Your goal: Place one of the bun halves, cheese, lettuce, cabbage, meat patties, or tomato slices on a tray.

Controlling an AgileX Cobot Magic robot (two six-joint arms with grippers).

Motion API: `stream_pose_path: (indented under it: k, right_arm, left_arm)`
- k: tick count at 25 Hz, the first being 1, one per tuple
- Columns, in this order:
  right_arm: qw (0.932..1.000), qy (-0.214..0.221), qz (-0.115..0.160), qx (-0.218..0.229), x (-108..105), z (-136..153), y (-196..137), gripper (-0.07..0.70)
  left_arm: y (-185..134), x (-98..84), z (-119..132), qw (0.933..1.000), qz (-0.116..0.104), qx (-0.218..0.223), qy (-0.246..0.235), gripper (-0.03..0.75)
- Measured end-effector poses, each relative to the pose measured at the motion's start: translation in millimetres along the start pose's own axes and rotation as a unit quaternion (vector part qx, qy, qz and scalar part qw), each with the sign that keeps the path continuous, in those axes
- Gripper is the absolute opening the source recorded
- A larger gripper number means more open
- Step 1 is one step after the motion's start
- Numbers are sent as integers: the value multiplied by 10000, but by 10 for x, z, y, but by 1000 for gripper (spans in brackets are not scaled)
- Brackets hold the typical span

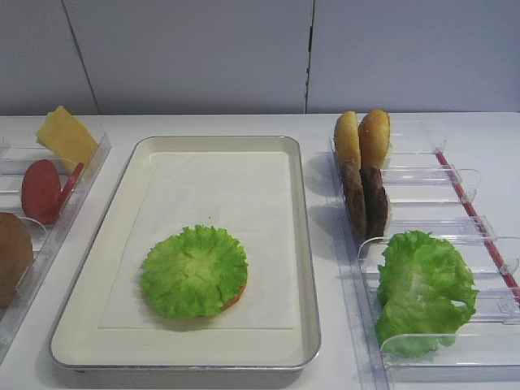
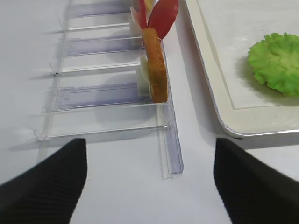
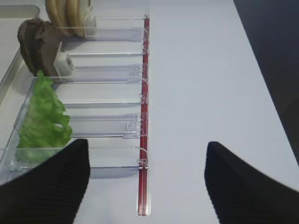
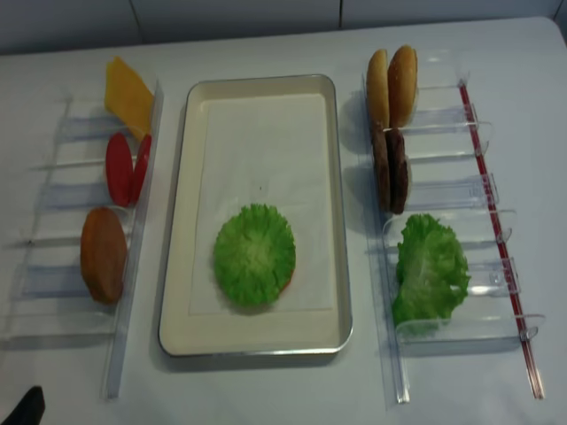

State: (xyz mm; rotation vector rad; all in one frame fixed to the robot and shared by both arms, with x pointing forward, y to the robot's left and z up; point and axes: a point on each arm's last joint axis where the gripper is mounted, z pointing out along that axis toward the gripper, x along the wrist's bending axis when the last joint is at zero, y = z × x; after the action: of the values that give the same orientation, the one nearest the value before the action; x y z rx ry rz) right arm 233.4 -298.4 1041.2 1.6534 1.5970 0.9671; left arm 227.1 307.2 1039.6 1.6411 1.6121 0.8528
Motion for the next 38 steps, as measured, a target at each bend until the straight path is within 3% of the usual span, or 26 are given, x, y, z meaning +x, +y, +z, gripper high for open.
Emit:
stream_pose_path:
  k: [38]
  right_arm:
    - [9999,53,-92,-71,34,-16,-13,549]
  left_arm:
    - [0,0,0,10000,0,0,0,522]
